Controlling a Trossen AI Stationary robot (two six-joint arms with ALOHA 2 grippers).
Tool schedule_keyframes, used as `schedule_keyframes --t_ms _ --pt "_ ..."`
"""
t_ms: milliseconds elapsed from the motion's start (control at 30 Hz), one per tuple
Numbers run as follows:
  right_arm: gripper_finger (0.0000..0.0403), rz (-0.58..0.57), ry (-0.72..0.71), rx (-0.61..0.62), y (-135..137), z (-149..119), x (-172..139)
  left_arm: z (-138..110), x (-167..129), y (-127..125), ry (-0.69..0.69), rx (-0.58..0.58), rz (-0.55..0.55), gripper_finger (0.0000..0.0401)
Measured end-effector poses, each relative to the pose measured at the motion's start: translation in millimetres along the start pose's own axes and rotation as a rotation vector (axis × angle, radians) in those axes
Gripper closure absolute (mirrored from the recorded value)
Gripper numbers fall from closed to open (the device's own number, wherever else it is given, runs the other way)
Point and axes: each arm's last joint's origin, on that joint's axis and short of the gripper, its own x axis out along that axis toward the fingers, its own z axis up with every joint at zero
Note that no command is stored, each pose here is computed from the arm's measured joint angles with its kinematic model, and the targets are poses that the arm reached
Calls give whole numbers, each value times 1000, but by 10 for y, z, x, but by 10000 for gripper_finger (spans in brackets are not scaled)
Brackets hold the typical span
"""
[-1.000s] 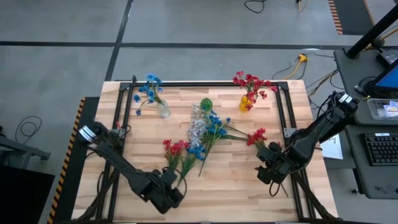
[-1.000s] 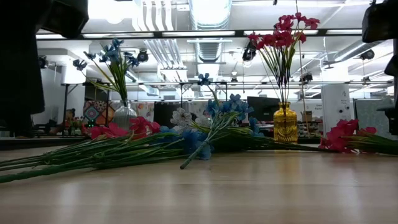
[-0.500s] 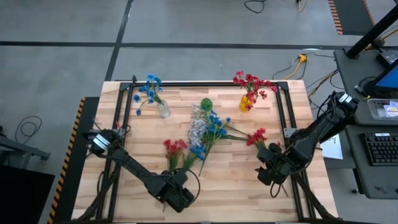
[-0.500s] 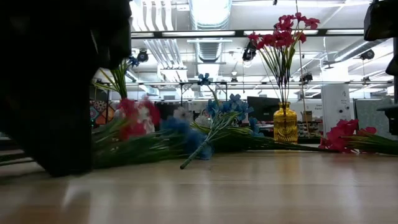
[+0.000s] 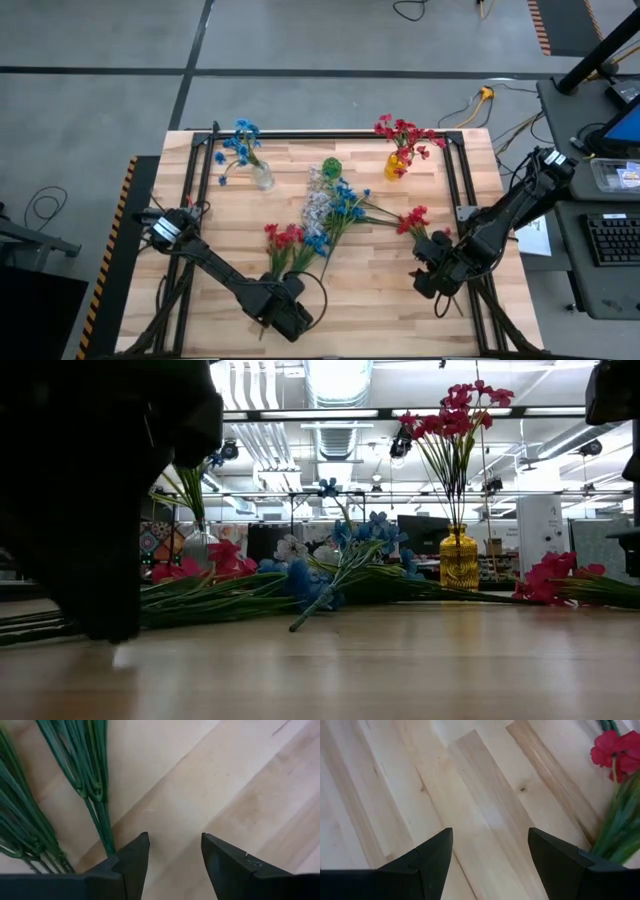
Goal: Sort flowers into vase by color
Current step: Put the blue flowers into the transparent vase
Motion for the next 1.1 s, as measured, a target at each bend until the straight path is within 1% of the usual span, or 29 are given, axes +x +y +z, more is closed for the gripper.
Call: schedule_keyframes --t_ms 133,300,467,600,700,767,867,1000,1033,1100 --pt "155 3 -1 7 3 1 0 47 -89 12 7 19 66 219" --pt "156 4 -2 11 4 1 0 117 -75 76 10 32 122 208" --pt "156 13 -5 15 13 4 0 190 33 126 13 46 158 212" --pt "156 21 -7 17 21 7 0 226 122 134 17 51 173 225" --pt "156 21 -7 15 21 7 0 231 136 133 17 50 174 245" --pt "156 21 -7 13 21 6 0 236 134 133 23 47 172 265" --pt "156 21 -7 2 21 6 0 237 122 131 31 45 166 308" --pt "156 20 -6 -6 20 5 0 237 118 136 43 36 168 376" --pt "156 21 -4 -10 21 6 0 237 116 137 45 32 168 388" --pt "156 24 3 -16 22 3 0 241 102 132 45 27 163 394"
